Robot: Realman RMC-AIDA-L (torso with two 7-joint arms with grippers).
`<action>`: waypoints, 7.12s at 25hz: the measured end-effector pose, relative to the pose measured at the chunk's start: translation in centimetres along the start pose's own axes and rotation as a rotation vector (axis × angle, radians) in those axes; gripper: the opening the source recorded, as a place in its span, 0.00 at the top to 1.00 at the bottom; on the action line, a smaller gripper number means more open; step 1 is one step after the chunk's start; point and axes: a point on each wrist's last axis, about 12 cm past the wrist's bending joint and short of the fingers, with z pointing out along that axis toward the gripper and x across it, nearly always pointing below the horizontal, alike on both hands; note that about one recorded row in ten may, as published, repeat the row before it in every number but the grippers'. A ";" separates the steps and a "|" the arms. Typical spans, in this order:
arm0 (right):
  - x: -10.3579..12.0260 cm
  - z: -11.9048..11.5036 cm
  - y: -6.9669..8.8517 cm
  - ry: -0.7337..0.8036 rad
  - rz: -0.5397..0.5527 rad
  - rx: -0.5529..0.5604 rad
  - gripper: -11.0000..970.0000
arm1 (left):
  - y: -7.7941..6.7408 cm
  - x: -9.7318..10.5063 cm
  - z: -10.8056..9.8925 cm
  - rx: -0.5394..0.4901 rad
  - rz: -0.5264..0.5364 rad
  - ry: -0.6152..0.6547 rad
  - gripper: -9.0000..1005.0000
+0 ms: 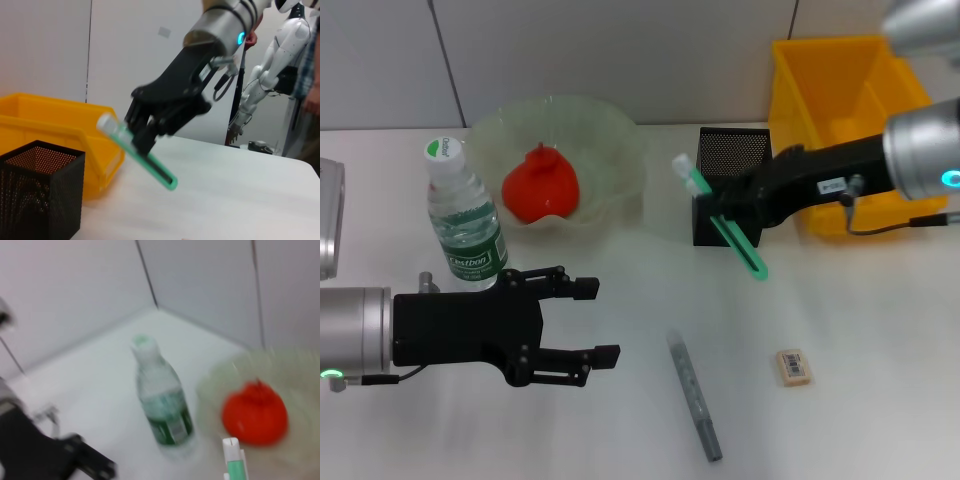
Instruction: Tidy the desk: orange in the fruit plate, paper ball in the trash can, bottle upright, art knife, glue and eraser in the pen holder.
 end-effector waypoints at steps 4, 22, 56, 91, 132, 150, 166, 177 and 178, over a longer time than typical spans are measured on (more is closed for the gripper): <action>0.9 -1.7 0.5 -0.162 -0.054 -0.025 0.83 | 0.1 -0.1 -0.1 -0.008 0.001 -0.008 0.16; 5.2 -5.7 -3.7 -0.703 0.010 0.139 0.83 | 0.4 -0.4 -0.4 -0.030 0.005 -0.024 0.16; 5.9 0.4 -6.1 -0.620 0.071 0.275 0.81 | 0.1 0.2 -0.5 -0.032 0.005 -0.024 0.16; 5.1 3.9 -6.8 -0.560 0.142 0.355 0.77 | 0.0 0.4 -0.8 -0.041 0.025 -0.021 0.16; 6.6 -0.7 -3.1 -0.801 0.057 0.077 0.15 | 0.0 -0.1 -0.6 -0.031 0.020 -0.048 0.16; 8.5 -5.9 -0.6 -0.602 -0.120 -0.229 0.15 | -0.3 0.1 -0.8 -0.023 0.013 -0.055 0.16; 2.9 -3.6 -1.7 0.252 -0.182 -0.227 0.15 | -0.3 0.0 -1.3 -0.033 -0.017 -0.073 0.16; 1.9 1.2 -0.9 0.596 -0.303 -0.152 0.15 | -0.1 -0.3 -1.3 -0.039 -0.023 -0.082 0.16; 2.1 1.7 -0.7 0.626 -0.320 -0.145 0.15 | 0.0 -0.3 -1.4 -0.045 -0.024 -0.086 0.16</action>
